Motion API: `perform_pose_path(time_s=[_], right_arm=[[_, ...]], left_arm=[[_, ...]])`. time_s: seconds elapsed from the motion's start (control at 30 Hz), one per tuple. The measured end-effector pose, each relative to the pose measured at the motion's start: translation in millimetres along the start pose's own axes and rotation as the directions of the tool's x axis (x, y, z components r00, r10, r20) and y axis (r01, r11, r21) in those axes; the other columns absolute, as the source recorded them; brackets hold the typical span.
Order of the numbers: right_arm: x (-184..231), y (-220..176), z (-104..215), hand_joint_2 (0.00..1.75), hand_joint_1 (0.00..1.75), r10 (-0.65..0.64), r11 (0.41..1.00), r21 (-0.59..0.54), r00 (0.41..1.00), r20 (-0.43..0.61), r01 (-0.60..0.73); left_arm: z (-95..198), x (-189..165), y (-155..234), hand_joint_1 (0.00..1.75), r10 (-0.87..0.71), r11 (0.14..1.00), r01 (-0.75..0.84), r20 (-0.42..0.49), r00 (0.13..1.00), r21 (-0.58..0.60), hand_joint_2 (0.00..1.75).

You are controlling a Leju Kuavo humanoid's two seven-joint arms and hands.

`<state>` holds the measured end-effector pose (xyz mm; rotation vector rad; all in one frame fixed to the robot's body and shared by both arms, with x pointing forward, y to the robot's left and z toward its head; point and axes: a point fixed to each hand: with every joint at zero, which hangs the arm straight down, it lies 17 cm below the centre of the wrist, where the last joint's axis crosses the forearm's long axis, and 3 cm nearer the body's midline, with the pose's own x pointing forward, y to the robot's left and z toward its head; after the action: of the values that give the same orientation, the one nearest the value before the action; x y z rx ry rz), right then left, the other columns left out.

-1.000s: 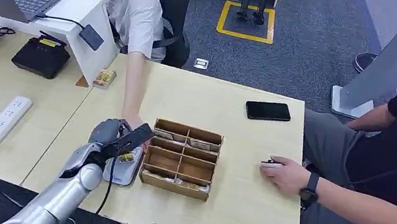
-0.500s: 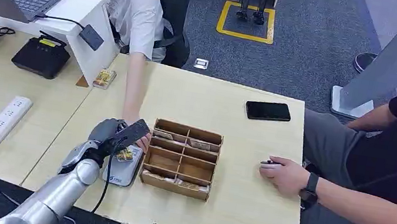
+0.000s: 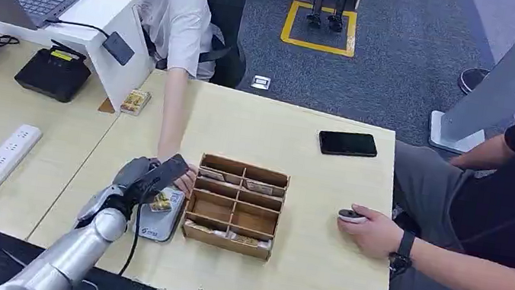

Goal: Pass the card to the sensor for recognition and then transmit it.

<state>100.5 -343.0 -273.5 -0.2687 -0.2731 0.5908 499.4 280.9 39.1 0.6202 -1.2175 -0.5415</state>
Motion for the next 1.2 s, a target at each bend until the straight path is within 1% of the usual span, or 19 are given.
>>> perform_pose_path(time_s=[0.07, 0.23, 0.33, 0.6, 1.07, 1.2], right_arm=[[0.1, 0.1, 0.0, 1.75, 0.00, 0.000, 1.000, 0.000, 1.000, 0.002, 0.000], [-0.1, 0.0, 0.1, 1.75, 0.00, 0.000, 1.000, -0.001, 1.000, 0.002, 0.000], [-0.8, 0.5, 0.2, 1.75, 0.00, 0.000, 1.000, -0.001, 1.000, 0.002, 0.000], [-0.5, 0.6, 0.3, 1.75, 0.00, 0.001, 1.000, -0.003, 1.000, 0.008, -0.001], [0.4, 1.7, 0.5, 1.75, 0.00, -0.009, 1.000, -0.003, 1.000, 0.008, 0.009], [-0.2, 1.5, 0.4, 1.75, 0.00, -0.009, 1.000, -0.002, 1.000, 0.001, 0.009]], left_arm=[[1.8, -1.1, -0.7, 1.75, 0.051, 0.999, -0.051, 0.002, 0.999, -0.007, 1.75], [3.1, -2.5, 1.3, 1.75, 0.102, 0.995, -0.102, 0.010, 0.995, -0.004, 1.75], [3.7, -1.4, 3.2, 1.75, 0.170, 0.985, -0.170, 0.013, 0.985, 0.003, 1.75], [5.1, -1.1, 4.8, 1.75, 0.237, 0.971, -0.238, 0.017, 0.971, 0.012, 1.75], [5.0, -2.3, 4.8, 1.75, 0.261, 0.965, -0.261, 0.009, 0.965, 0.008, 1.75], [4.2, -10.4, 6.0, 1.75, 0.218, 0.976, -0.218, -0.020, 0.976, 0.008, 1.75]])
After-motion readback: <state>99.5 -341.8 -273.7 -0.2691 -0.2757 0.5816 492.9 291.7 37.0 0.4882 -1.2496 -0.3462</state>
